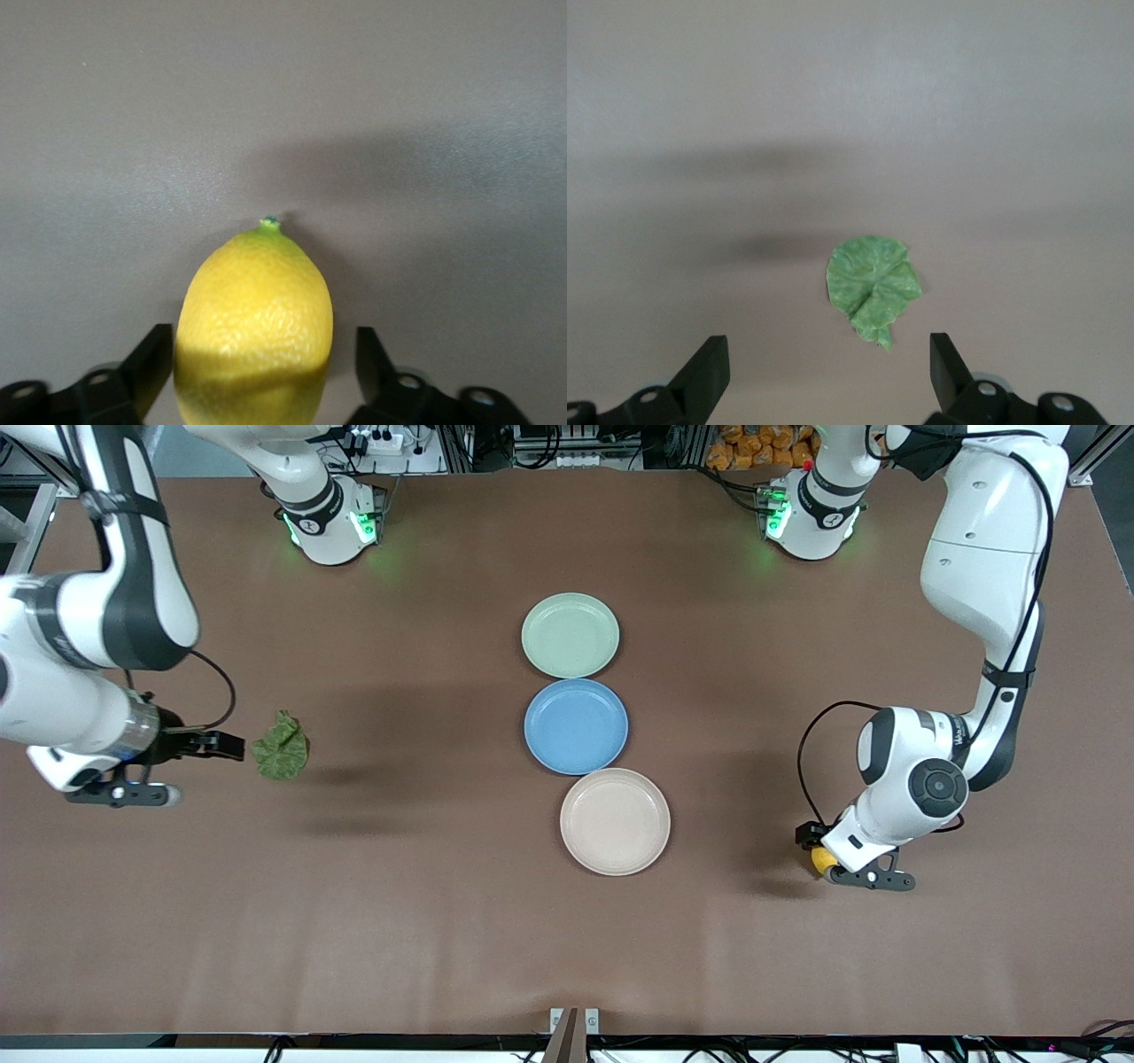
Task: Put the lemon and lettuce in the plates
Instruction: 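Grasp the lemon with the left gripper while the right gripper grasps the lettuce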
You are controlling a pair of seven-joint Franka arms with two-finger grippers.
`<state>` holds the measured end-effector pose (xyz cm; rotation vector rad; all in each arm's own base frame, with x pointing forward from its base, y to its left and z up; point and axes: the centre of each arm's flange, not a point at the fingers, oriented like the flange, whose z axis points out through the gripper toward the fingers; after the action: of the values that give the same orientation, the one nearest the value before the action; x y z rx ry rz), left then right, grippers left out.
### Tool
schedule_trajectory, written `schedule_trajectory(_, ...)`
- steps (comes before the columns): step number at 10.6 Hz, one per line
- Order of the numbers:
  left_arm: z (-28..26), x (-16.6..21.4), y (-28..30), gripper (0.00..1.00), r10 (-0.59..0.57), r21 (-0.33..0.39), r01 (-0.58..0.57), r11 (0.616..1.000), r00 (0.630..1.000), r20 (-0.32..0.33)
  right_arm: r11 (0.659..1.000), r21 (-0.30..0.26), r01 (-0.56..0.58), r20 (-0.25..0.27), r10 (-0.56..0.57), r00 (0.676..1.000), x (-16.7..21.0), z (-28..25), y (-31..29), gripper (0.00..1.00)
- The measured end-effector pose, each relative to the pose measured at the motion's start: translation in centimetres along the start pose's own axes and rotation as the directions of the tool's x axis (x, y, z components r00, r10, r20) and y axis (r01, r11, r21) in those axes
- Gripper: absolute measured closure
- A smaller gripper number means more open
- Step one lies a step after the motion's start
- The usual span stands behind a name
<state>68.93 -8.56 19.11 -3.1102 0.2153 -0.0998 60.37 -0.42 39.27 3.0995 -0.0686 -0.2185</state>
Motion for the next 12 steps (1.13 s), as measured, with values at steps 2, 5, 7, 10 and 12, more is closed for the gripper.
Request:
schedule_trajectory(2,0.2,0.1,-0.1,0.35,-0.002,0.0,0.002,1.0,1.0,-0.003,1.0,0.004,-0.008,0.022,0.008,1.0,-1.5,3.7,0.6,0.0)
schedule_trajectory(5,-0.7,0.8,0.6,0.35,0.008,-0.001,-0.008,1.0,1.0,-0.025,1.0,0.01,-0.014,-0.009,0.015,1.0,-4.0,8.6,1.0,0.0)
schedule_trajectory(7,-3.0,1.7,2.9,0.35,0.038,-0.005,-0.039,0.999,0.998,-0.057,1.0,0.013,-0.015,-0.03,0.015,0.999,-5.6,12.0,1.0,0.0)
schedule_trajectory(10,-8.0,2.8,10.0,0.35,0.047,-0.049,-0.053,0.997,0.992,-0.115,0.999,0.017,-0.027,-0.048,0.028,0.998,-7.2,15.1,1.6,0.0)
schedule_trajectory(12,-9.8,2.7,15.6,0.35,-0.015,-0.122,-0.001,0.993,0.992,-0.125,0.999,0.021,-0.036,-0.061,0.038,0.997,-7.6,17.4,2.1,0.0)
